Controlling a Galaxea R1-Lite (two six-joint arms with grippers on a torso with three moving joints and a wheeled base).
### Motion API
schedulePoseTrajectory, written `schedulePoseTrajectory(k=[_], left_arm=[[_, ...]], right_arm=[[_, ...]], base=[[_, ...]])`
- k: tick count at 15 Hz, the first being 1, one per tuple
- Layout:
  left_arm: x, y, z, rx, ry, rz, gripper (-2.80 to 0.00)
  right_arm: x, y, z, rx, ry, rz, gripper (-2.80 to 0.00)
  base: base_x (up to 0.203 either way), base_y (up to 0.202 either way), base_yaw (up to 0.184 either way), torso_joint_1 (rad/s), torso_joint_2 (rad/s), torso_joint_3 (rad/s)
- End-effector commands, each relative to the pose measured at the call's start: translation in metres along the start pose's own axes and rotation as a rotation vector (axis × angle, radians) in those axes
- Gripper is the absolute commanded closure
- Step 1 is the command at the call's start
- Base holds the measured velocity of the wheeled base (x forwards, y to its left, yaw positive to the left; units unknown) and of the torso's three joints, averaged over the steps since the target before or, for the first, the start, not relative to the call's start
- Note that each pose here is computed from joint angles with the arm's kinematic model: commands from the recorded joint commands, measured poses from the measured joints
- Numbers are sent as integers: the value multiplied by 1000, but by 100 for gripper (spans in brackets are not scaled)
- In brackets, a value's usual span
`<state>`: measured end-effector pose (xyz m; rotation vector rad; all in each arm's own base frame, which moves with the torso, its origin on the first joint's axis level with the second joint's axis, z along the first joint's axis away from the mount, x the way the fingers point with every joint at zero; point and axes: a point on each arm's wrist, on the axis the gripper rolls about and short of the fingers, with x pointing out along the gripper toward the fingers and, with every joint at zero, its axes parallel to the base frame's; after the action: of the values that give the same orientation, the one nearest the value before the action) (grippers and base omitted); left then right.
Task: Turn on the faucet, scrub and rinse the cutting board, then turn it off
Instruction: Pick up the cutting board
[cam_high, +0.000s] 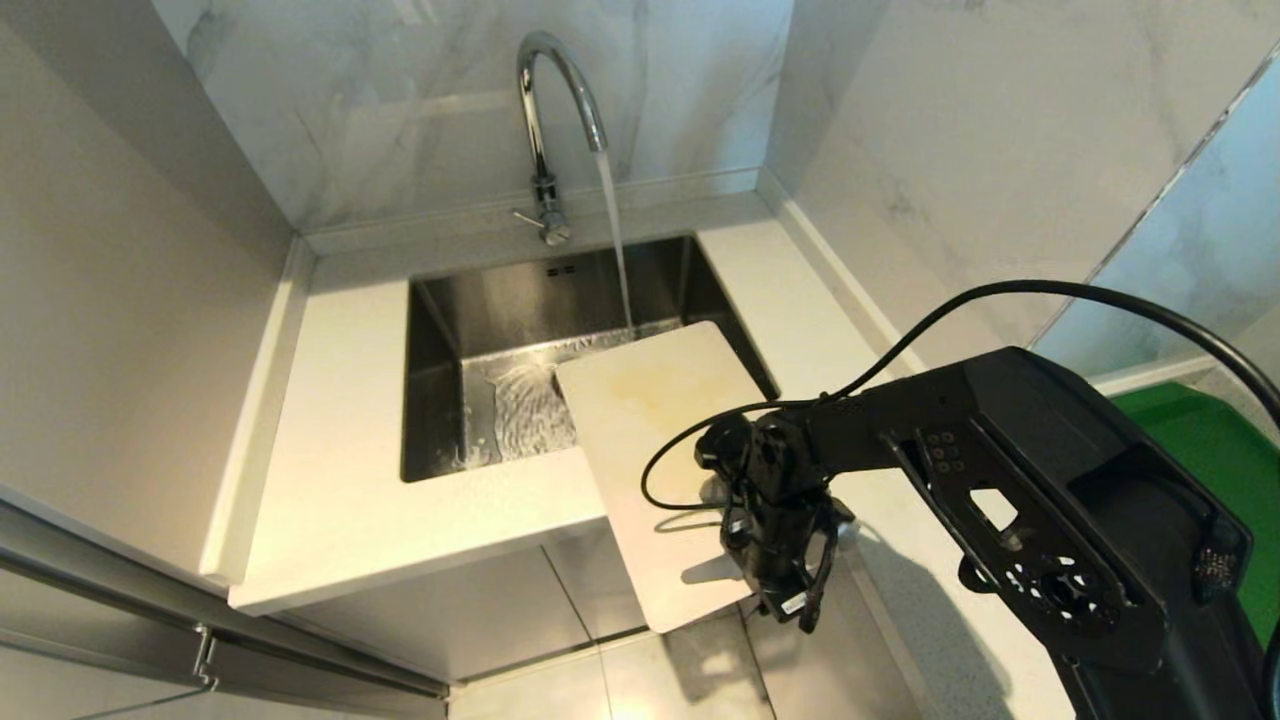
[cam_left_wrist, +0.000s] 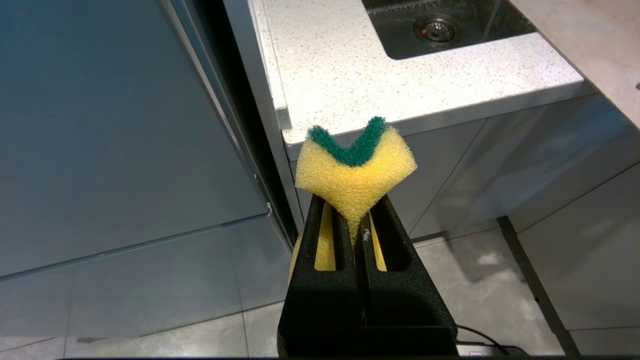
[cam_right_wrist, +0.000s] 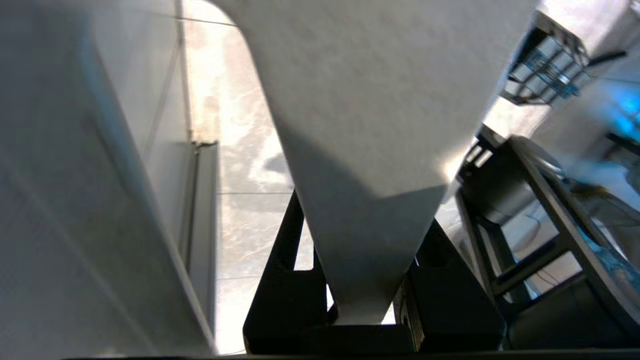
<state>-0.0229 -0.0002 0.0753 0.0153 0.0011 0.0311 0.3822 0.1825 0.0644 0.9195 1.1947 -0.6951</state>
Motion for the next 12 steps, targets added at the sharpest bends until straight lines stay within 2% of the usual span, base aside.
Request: schedulePoseTrajectory(k=[1, 6, 12], left_arm=[[0, 0, 0, 0, -2, 1, 0], [0, 0, 0, 0, -4, 1, 0], [0, 0, 0, 0, -3, 1, 0]], right_arm=[[-27, 3, 4, -1, -9, 61, 0], [-92, -4, 12, -18, -85, 176, 0], [-150, -31, 16, -6, -127, 226, 0]], base=[[0, 0, 0, 0, 0, 0], [0, 0, 0, 0, 0, 0], [0, 0, 0, 0, 0, 0]])
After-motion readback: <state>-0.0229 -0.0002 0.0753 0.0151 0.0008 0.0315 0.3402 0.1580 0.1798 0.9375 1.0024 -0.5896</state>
